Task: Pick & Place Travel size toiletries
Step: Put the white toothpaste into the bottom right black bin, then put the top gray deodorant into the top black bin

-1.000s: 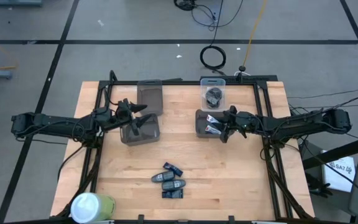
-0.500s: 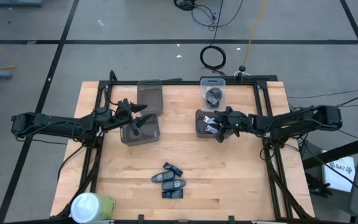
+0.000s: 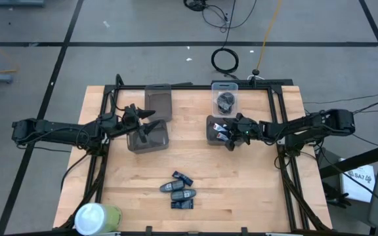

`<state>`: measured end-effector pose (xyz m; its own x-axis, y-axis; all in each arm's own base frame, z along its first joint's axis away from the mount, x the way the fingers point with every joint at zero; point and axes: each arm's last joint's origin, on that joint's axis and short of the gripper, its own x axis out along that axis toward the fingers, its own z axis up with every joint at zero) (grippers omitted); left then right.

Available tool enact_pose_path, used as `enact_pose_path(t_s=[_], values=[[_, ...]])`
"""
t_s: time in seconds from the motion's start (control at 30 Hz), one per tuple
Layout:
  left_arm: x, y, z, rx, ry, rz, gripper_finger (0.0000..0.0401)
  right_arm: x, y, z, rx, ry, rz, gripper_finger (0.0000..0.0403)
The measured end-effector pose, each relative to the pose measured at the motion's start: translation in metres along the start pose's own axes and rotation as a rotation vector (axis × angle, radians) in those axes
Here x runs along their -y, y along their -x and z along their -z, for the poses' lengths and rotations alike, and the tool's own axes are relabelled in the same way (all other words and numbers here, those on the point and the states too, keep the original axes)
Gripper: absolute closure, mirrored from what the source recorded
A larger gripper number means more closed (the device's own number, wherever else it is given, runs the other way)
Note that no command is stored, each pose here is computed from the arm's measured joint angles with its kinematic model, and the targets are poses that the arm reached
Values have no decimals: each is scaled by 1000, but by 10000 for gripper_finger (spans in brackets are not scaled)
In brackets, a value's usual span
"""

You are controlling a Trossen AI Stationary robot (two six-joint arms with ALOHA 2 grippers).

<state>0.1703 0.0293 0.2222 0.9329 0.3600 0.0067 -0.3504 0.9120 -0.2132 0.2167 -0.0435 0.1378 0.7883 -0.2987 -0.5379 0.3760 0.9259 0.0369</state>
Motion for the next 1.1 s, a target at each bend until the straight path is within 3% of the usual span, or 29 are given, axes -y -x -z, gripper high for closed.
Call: enact_pose_path(t_s=[0.17, 0.6, 1.1], values=[[0, 0, 0, 0, 0, 0, 130, 0, 0, 0, -1, 10, 0, 333], [0, 0, 0, 0, 0, 0, 130, 0, 0, -2, 19, 0, -2, 232], [0, 0, 0, 0, 0, 1, 130, 0, 29, -24, 155, -24, -29, 235]])
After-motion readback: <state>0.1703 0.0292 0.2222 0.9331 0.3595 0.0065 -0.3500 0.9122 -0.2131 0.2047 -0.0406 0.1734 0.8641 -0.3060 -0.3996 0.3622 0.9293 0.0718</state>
